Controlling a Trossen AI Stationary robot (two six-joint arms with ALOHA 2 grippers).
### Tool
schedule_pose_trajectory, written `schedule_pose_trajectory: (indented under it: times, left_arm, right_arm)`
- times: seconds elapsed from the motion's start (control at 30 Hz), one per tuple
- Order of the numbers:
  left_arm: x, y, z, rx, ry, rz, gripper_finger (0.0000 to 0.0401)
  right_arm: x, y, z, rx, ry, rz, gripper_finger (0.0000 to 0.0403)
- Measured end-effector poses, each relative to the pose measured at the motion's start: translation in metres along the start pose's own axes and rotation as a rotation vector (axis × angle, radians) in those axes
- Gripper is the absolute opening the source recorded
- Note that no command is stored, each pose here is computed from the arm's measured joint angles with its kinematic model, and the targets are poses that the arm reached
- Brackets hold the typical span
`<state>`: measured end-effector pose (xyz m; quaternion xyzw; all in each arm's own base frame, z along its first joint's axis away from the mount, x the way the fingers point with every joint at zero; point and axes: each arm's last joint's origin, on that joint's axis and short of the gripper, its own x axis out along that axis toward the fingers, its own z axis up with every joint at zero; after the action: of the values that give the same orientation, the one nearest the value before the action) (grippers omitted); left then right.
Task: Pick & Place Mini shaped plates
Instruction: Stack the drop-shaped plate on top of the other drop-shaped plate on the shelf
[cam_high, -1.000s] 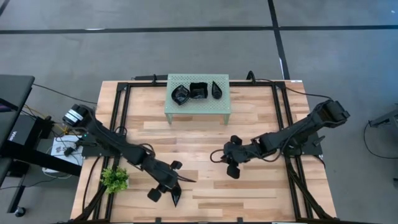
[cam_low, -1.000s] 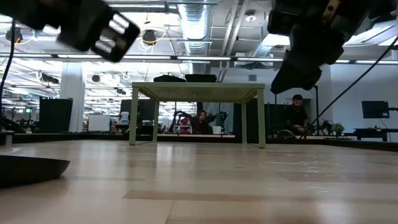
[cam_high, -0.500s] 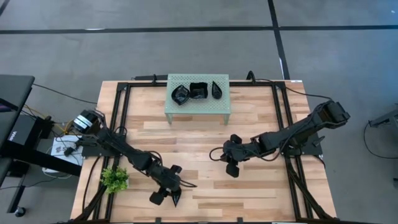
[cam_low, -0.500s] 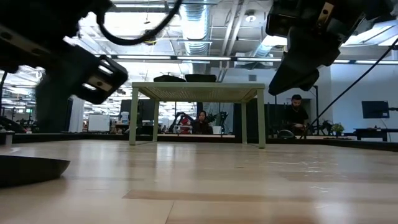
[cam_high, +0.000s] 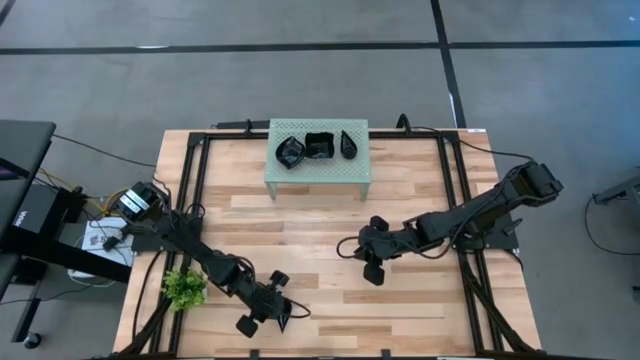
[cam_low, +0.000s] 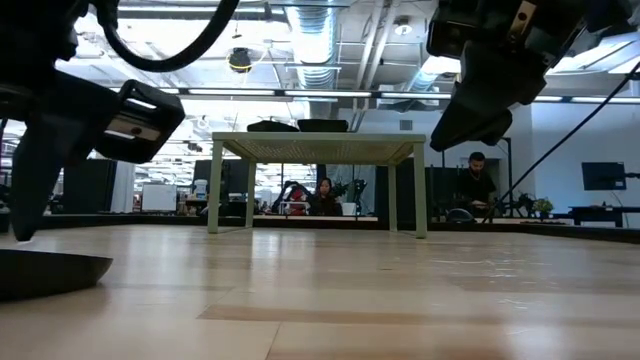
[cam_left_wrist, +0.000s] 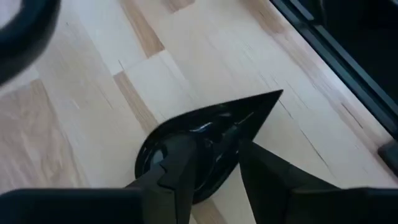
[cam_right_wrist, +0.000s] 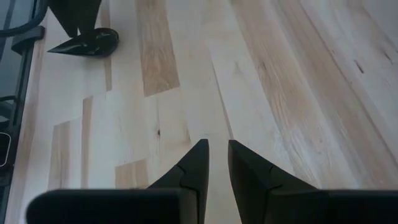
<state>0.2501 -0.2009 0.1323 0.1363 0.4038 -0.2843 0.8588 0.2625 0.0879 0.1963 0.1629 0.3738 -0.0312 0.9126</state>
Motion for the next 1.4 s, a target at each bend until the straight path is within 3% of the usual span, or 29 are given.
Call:
schedule_pose_trajectory:
  times: [0.2, 0.37, 0.6, 0.7, 1.03, 1.2, 1.3, 1.4]
  left_arm:
    - [0.000, -0.003, -0.002, -0.030, 0.008, -0.034, 0.0107]
    - [0.002, -0.010, -0.018, -0.009, 0.051, -0.048, 0.0104]
    - [0.003, -0.003, -0.015, 0.094, -0.051, 0.107, 0.0104]
    - [0.003, 0.008, -0.011, 0.093, -0.083, 0.133, 0.0104]
    - [-0.002, 0.073, -0.012, -0.071, -0.110, 0.283, 0.0104]
    - [-0.009, 0.105, -0.007, -0.214, -0.220, 0.436, 0.0104]
    - [-0.015, 0.113, -0.005, -0.231, -0.246, 0.437, 0.0104]
    - [-0.022, 0.108, -0.001, -0.172, -0.247, 0.358, 0.0104]
  right_arm:
    - [-0.001, 0.006, -0.002, -0.012, -0.008, 0.021, 0.0056]
    - [-0.004, 0.016, -0.008, -0.043, -0.025, 0.019, 0.0056]
    - [-0.006, 0.026, -0.010, -0.058, -0.056, 0.054, 0.0056]
    - [-0.006, 0.027, -0.010, -0.057, -0.059, 0.056, 0.0056]
    - [-0.006, 0.026, -0.010, -0.057, -0.059, 0.055, 0.0056]
    - [-0.006, 0.026, -0.010, -0.057, -0.059, 0.055, 0.0056]
    - [-0.006, 0.026, -0.010, -0.056, -0.060, 0.053, 0.0056]
    - [-0.006, 0.026, -0.010, -0.056, -0.068, 0.041, 0.0056]
